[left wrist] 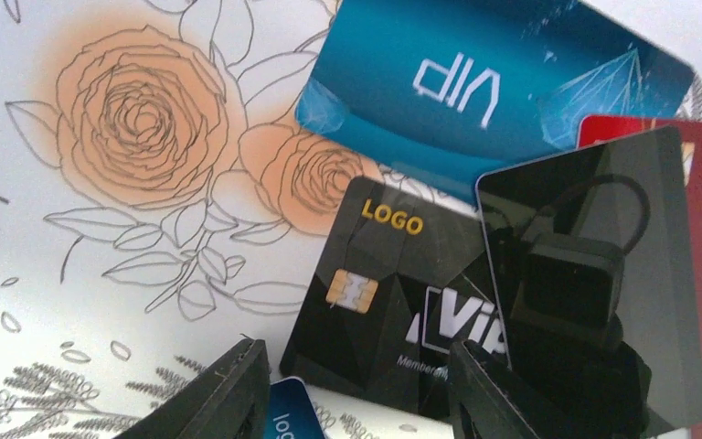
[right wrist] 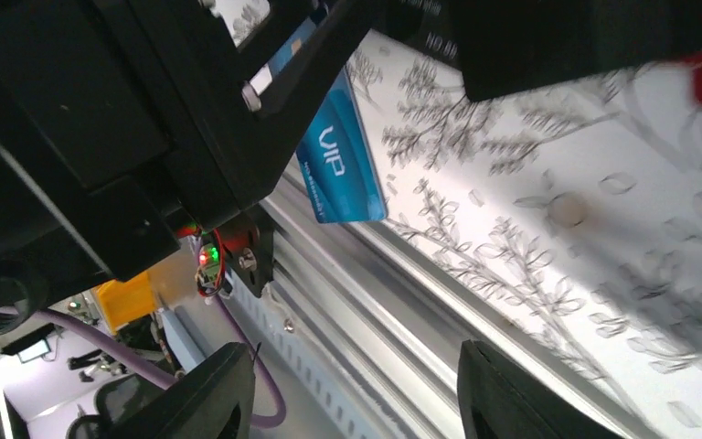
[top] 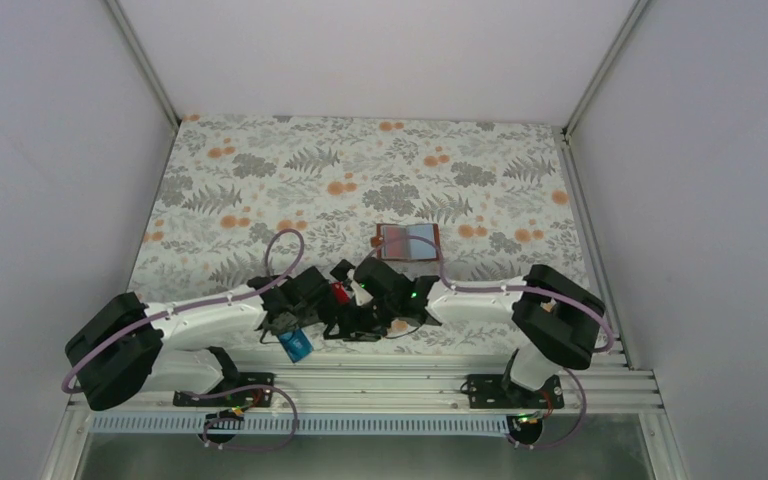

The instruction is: Put the credit cards into the card holder

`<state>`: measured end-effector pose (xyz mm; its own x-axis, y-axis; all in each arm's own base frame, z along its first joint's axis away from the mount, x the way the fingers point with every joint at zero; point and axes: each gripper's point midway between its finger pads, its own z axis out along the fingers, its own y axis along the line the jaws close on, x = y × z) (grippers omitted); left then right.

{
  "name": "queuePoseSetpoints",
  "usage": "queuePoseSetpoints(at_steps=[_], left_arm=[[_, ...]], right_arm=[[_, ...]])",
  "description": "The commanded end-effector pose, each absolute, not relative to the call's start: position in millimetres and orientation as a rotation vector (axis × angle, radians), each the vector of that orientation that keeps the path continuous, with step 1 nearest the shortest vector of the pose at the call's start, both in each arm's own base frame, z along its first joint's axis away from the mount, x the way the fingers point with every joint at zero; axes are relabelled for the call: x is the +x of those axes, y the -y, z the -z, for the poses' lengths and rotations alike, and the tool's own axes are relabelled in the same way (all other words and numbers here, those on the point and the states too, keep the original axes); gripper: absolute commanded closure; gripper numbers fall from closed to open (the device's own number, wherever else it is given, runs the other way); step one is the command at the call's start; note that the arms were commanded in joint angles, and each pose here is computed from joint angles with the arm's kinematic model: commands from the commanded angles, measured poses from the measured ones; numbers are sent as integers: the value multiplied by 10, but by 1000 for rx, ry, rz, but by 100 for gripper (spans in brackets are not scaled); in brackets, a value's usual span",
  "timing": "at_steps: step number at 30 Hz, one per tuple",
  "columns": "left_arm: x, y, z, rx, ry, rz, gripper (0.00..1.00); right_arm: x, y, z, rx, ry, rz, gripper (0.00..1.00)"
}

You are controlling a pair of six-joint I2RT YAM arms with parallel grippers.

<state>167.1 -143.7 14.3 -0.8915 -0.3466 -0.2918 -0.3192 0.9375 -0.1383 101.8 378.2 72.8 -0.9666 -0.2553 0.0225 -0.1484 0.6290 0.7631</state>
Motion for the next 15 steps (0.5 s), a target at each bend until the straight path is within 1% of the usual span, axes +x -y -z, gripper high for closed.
queuePoseSetpoints(at_steps=[1,3,6,10,15], left_arm=[[1619,1416,-250,-480,-2808,89,48],[1664,1430,-313,-452,-2799,89,48],[1710,1414,-345,-424,-2796,84,47],[1800,1399,-451,-406,-2774,123,48],[1954,1383,-807,-369,-2705,193,47]], right_arm=[[914,-4037,-825,227,2699,1295,40],[871,-4088,-831,180,2688,1297,33],[780,-4177,-822,123,2651,1307,29],[684,-4305,-718,-13,2643,1272,29],[623,-4391,-608,-175,2659,1234,33]])
